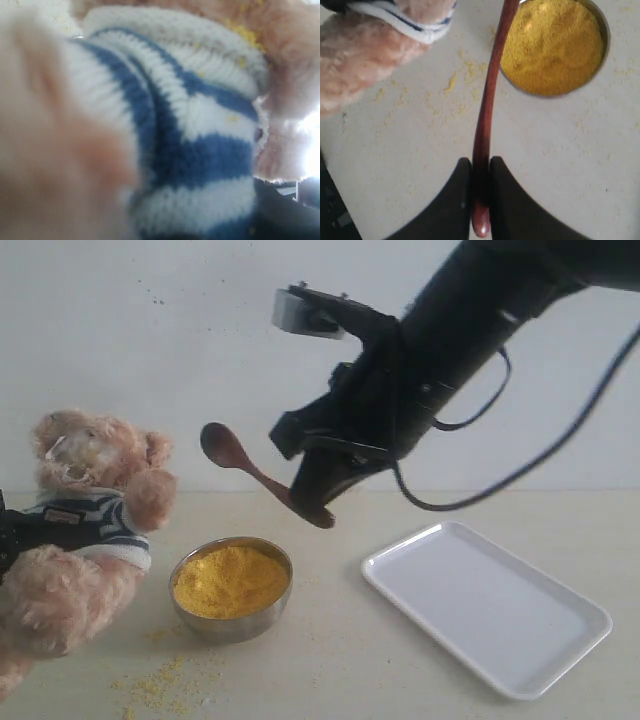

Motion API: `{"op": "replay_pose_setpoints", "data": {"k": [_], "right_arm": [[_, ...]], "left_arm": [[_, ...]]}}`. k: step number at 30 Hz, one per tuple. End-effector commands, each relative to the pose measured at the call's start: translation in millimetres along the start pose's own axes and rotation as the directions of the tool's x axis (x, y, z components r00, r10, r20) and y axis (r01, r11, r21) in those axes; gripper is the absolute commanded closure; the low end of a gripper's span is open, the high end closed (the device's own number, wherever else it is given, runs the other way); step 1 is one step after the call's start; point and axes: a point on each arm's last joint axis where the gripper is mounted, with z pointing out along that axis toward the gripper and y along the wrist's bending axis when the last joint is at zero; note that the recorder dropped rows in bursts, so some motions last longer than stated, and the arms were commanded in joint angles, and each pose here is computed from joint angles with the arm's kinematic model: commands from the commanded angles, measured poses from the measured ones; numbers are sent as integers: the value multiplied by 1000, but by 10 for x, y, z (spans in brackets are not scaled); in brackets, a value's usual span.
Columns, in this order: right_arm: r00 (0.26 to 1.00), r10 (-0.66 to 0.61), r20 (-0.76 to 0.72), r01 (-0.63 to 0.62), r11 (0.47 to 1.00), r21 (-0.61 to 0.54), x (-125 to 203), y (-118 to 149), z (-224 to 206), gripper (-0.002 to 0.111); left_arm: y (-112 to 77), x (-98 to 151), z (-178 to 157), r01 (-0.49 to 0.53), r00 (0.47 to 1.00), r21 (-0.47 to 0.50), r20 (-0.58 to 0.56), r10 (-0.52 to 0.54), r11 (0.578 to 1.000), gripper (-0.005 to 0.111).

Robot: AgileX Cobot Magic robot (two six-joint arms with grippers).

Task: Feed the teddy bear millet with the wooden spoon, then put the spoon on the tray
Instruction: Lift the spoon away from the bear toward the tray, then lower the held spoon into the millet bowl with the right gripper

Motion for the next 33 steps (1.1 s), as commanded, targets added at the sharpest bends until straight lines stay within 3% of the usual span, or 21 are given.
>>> {"op": "replay_pose_setpoints", "data": {"k": [1,2,5,6,15,20,28,33], "right_arm": [[1000,4,-13,-4,1000,19,-367,-54,296,109],[1000,12,-12,-12,1000,21,-402,-76,348,109],[997,35,-73,-33,999,29,-381,-218,657,109],[991,56,-118,-48,996,70,-336,-324,812,109],[960,186,-212,-160,978,134,-198,-522,1232,109],[943,211,-258,-199,977,74,-94,-464,1393,109],[922,225,-314,-214,974,70,40,-480,1532,109],[928,219,-301,-242,970,-40,14,-400,1583,109]], "left_arm": [[-17,-24,-22,-5,1000,8,25,4,1000,103],[-7,-29,-26,-4,1000,-1,29,4,1000,103],[150,-121,-42,-33,996,-196,80,50,980,103],[161,-132,-45,-34,995,-211,85,53,977,103],[176,-176,-50,-51,993,-245,95,76,968,103],[172,-175,-49,-51,993,-241,94,76,969,103],[171,-174,-48,-51,993,-239,93,76,970,103],[171,-174,-48,-51,993,-239,93,76,970,103]]}}
